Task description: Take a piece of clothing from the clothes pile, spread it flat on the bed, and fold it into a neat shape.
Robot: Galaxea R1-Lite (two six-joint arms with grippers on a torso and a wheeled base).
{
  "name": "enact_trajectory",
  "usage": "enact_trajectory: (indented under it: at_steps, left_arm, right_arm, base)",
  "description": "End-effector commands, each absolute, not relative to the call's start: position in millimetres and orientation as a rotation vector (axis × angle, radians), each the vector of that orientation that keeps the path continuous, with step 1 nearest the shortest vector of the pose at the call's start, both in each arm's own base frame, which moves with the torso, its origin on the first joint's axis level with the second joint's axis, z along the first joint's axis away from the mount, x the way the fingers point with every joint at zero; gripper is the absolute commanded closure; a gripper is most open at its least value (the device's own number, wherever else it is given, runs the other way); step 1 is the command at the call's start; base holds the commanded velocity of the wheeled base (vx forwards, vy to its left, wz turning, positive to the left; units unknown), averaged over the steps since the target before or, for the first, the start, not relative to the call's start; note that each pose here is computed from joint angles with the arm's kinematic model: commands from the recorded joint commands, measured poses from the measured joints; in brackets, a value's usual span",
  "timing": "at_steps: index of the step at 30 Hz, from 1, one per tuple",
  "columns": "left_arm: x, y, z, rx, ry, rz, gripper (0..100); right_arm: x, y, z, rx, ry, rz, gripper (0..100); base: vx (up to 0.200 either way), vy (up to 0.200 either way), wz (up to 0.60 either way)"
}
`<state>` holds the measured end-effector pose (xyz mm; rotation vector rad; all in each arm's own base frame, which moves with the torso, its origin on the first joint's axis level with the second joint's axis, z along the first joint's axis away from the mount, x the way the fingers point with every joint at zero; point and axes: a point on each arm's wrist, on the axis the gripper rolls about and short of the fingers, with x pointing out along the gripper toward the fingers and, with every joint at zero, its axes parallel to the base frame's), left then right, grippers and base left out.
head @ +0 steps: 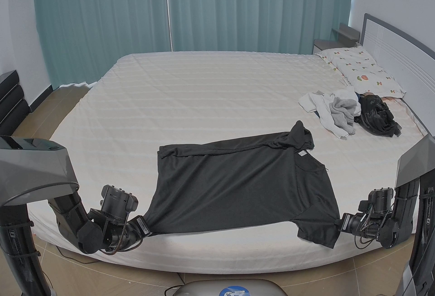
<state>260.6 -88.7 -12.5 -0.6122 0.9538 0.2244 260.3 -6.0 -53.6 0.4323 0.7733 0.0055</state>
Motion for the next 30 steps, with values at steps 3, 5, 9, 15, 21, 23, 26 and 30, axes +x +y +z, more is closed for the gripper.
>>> enact_trajectory:
  at_steps: [3, 5, 9, 15, 21, 23, 26, 30]
  left_arm:
    - [258.2, -85.3, -17.9, -0.577, 0.977, 0.231, 100]
    - [255.7, -84.4, -19.4, -0.568, 0.987, 0.235, 100]
    - [247.5, -82.5, -22.9, -0.534, 1.018, 0.233, 100]
    - [248.7, -83.8, -22.2, -0.526, 1.012, 0.216, 100]
    - [258.6, -86.5, -18.4, -0.552, 0.974, 0.198, 0]
    - [259.8, -85.8, -16.8, -0.562, 0.971, 0.192, 0]
    - [262.6, -83.9, -12.4, -0.585, 0.948, 0.184, 0]
    - [264.6, -82.7, -0.5, -0.614, 0.875, 0.157, 0]
  right_arm:
    - [243.4, -9.6, -48.0, 0.388, 0.809, 0.021, 100]
    - [239.5, -12.7, -49.4, 0.367, 0.821, 0.018, 100]
    - [240.4, -16.0, -50.3, 0.353, 0.817, 0.016, 100]
    - [241.6, -14.2, -56.4, 0.354, 0.824, 0.022, 100]
    - [245.8, -13.0, -61.3, 0.367, 0.765, 0.030, 0]
    - [248.3, -13.5, -56.6, 0.403, 0.736, 0.020, 0]
    - [255.3, -14.9, -36.4, 0.513, 0.651, 0.009, 0]
    - [262.1, -18.0, -5.0, 0.588, 0.525, 0.037, 0]
  base:
    - [0.000, 0.000, 0.00]
    - [0.000, 0.000, 0.00]
    - [0.000, 0.000, 0.00]
    - [0.000, 0.000, 0.00]
    - [0.000, 0.000, 0.00]
    - [0.000, 0.000, 0.00]
    - [0.000, 0.000, 0.00]
    - [0.000, 0.000, 0.00]
